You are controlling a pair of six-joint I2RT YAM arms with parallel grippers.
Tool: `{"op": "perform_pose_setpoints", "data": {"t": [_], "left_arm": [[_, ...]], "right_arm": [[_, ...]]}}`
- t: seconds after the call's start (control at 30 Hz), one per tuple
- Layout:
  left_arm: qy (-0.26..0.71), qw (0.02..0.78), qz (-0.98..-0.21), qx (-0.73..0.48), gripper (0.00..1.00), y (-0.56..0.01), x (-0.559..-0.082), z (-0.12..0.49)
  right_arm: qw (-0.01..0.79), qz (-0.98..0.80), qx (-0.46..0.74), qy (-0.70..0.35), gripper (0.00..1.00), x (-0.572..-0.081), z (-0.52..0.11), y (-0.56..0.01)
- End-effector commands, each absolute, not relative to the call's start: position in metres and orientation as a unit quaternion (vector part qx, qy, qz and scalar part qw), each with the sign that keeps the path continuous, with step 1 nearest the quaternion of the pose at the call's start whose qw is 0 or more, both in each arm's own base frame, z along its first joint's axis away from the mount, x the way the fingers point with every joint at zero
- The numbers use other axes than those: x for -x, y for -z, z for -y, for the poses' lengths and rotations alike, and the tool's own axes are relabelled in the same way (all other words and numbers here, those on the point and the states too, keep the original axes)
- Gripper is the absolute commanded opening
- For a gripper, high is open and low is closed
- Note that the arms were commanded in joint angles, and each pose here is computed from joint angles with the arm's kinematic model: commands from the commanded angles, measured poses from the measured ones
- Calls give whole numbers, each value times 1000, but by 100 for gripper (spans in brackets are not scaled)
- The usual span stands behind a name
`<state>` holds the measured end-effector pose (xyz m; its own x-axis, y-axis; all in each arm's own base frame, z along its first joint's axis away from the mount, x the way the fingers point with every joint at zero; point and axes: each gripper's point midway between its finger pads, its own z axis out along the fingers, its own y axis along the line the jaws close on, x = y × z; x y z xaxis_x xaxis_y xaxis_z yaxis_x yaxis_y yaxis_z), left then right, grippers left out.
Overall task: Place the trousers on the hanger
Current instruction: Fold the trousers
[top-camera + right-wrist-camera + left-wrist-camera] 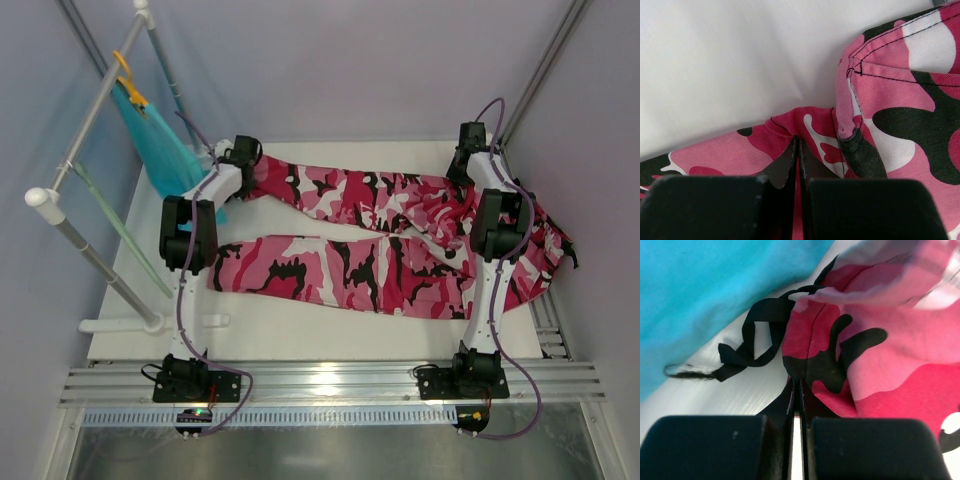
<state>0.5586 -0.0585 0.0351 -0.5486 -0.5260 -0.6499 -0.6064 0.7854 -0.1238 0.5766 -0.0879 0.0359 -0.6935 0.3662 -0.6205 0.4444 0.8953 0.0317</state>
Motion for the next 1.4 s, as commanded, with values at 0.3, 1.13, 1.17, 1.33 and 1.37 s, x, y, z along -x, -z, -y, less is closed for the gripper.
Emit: {"op": "perform_pose_setpoints", "data": {"t": [0.3,1.13,1.17,1.33,1.37], "left_arm": [[-163,340,-870,317,0,-84,-535,7],[-137,363,-883,265,54,-127,-532,35],[-110,361,-893,244,57,-130,-530,56],[9,360,-915,180,69,-147,-507,132],[36,354,-920,163,71,-149,-499,152]], "right_arm": [[351,-902,-243,69,4,-579,104,-69],[343,-912,-225,-17,40,-533,52,-109],[347,-909,-228,-30,48,-527,47,-115],[366,-895,-249,-52,68,-461,32,-155],[364,-896,-249,-51,69,-451,32,-157]]}}
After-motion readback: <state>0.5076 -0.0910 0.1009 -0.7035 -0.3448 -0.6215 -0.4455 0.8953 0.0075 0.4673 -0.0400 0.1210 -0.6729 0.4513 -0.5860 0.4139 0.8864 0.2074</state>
